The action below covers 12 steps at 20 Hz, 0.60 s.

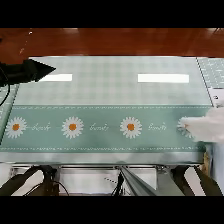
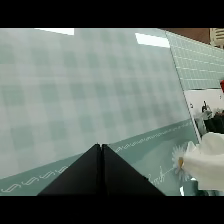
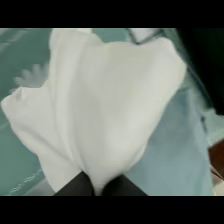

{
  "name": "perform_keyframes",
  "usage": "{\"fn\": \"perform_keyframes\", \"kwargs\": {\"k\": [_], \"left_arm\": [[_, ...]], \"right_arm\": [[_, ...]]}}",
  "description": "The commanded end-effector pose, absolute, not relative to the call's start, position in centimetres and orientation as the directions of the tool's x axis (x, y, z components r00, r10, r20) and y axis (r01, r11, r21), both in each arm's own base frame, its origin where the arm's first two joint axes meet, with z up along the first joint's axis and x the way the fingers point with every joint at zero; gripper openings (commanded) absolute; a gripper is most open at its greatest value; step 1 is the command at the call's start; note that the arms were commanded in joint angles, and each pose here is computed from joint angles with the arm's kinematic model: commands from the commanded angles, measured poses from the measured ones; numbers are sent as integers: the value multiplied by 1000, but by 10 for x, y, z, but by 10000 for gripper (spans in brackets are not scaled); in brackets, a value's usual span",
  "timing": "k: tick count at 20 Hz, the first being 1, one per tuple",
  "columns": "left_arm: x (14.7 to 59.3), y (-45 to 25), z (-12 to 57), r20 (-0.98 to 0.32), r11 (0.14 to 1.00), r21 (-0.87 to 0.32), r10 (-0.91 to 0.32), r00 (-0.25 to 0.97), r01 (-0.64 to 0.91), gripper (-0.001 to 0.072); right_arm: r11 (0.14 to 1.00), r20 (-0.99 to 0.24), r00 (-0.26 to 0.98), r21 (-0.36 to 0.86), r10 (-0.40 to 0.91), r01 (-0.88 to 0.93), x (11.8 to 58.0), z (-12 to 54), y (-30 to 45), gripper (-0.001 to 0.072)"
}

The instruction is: Fold the shirts.

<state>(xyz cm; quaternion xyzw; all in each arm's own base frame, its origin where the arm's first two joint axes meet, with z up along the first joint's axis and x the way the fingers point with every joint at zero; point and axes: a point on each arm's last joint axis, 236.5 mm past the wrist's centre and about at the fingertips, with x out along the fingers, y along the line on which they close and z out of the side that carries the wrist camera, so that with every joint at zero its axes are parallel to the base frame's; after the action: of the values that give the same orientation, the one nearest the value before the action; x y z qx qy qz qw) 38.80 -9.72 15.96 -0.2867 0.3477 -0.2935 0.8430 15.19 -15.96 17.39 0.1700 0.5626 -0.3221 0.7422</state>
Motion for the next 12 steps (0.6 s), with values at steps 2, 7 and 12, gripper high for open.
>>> {"fn": "perform_keyframes", "kwargs": {"k": [2, 7, 12], "left_arm": [[392, -95, 155, -422, 668, -683, -691, 587, 295, 27], [405, -89, 135, -441, 676, -684, -682, 584, 273, 27], [413, -86, 111, -464, 674, -697, -685, 562, 245, 26]], "right_arm": [[468, -859, -147, -403, -491, 787, 62, 200, -204, 28], [405, -810, -191, -463, -554, 789, 37, 217, -207, 29], [282, -733, -261, -526, -628, 802, 3, 241, -207, 29]]}}
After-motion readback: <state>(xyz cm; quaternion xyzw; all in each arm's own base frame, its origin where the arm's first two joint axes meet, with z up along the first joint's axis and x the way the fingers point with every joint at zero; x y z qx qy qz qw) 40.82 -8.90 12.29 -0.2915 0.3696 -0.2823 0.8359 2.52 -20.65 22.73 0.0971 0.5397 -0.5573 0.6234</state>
